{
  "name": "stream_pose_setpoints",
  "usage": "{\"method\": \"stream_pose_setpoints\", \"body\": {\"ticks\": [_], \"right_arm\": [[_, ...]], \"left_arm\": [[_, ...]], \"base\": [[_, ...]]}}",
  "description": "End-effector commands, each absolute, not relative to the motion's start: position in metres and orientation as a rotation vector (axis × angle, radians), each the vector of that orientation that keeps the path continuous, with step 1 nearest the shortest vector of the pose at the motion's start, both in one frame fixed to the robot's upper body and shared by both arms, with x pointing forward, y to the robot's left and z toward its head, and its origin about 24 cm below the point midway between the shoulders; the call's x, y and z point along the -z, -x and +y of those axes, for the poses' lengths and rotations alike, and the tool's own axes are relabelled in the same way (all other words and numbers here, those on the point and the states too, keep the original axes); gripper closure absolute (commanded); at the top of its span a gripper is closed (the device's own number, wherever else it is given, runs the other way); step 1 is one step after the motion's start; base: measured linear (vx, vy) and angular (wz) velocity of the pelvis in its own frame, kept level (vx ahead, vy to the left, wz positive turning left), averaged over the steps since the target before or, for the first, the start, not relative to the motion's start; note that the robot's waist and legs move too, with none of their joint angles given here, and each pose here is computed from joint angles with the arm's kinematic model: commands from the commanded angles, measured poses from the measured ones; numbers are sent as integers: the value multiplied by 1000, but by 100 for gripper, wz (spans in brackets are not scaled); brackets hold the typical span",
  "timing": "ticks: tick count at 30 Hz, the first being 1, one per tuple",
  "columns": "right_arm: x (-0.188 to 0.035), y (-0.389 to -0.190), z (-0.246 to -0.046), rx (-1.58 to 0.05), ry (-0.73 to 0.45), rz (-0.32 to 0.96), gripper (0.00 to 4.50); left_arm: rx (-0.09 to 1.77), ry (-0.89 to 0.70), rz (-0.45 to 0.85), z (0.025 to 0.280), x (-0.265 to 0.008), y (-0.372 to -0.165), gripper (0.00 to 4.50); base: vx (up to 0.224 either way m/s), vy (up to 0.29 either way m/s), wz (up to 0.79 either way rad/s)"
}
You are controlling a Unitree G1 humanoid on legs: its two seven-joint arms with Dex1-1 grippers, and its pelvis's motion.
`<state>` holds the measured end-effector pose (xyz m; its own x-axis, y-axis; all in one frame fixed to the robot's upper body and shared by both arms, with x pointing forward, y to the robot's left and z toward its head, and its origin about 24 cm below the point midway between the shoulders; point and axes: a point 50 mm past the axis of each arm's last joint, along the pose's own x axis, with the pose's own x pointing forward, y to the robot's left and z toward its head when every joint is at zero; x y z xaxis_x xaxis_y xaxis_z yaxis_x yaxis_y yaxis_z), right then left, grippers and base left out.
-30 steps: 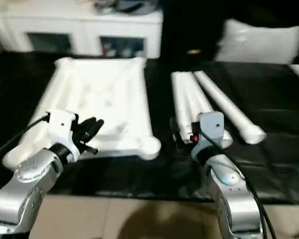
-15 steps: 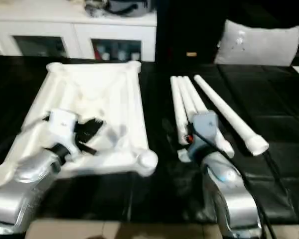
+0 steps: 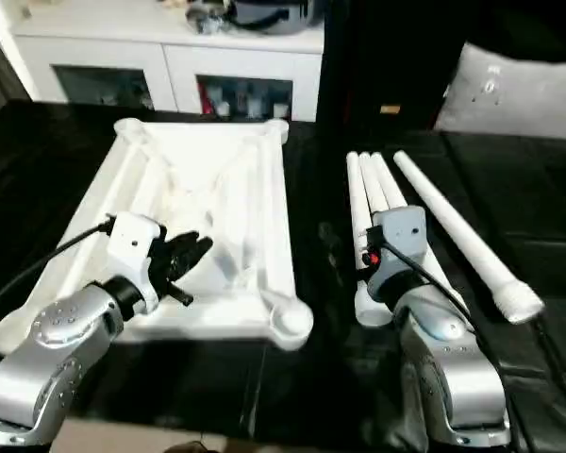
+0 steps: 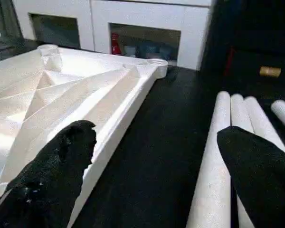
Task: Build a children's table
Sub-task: Move table base
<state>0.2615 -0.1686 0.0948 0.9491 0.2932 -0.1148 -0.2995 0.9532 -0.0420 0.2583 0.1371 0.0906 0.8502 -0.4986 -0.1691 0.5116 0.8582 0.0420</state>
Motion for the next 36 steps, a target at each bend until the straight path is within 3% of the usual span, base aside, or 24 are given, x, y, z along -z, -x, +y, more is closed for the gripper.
{"method": "stream_pose_setpoints", "body": {"ticks": [1, 4, 5, 9, 14, 22, 24, 28, 31, 36], "right_arm": [[-97, -265, -169, -265, 98, 94, 0], [-96, -265, -167, -277, 96, 107, 0], [-92, -264, -164, -281, 42, 161, 0], [-93, -264, -163, -279, 76, 137, 0], [-97, -263, -164, -268, -40, 106, 0], [-94, -268, -163, -204, -75, 136, 0], [-94, -270, -163, -184, 13, 135, 0], [-94, -277, -167, -130, 38, 163, 0], [-91, -286, -170, -107, 76, 285, 0], [-94, -297, -175, -102, 105, 272, 0]], "left_arm": [[527, -98, 150, 139, -91, -261, 346], [514, -95, 154, 139, -90, -263, 346], [484, -85, 172, 141, -89, -265, 346], [484, -82, 168, 140, -89, -265, 346], [513, -85, 155, 135, -91, -263, 346], [535, -101, 153, 131, -92, -263, 346], [550, -113, 156, 130, -92, -263, 346], [575, -133, 154, 130, -93, -264, 346], [604, -156, 157, 130, -94, -266, 346], [645, -181, 156, 129, -95, -267, 346]], "base": [[-122, 23, 3], [-98, 31, 0], [-67, 41, -5], [-18, 86, -22], [14, 167, -9], [-5, 39, 2], [0, 0, 0], [0, 0, 0], [0, 0, 0], [0, 0, 0]]}}
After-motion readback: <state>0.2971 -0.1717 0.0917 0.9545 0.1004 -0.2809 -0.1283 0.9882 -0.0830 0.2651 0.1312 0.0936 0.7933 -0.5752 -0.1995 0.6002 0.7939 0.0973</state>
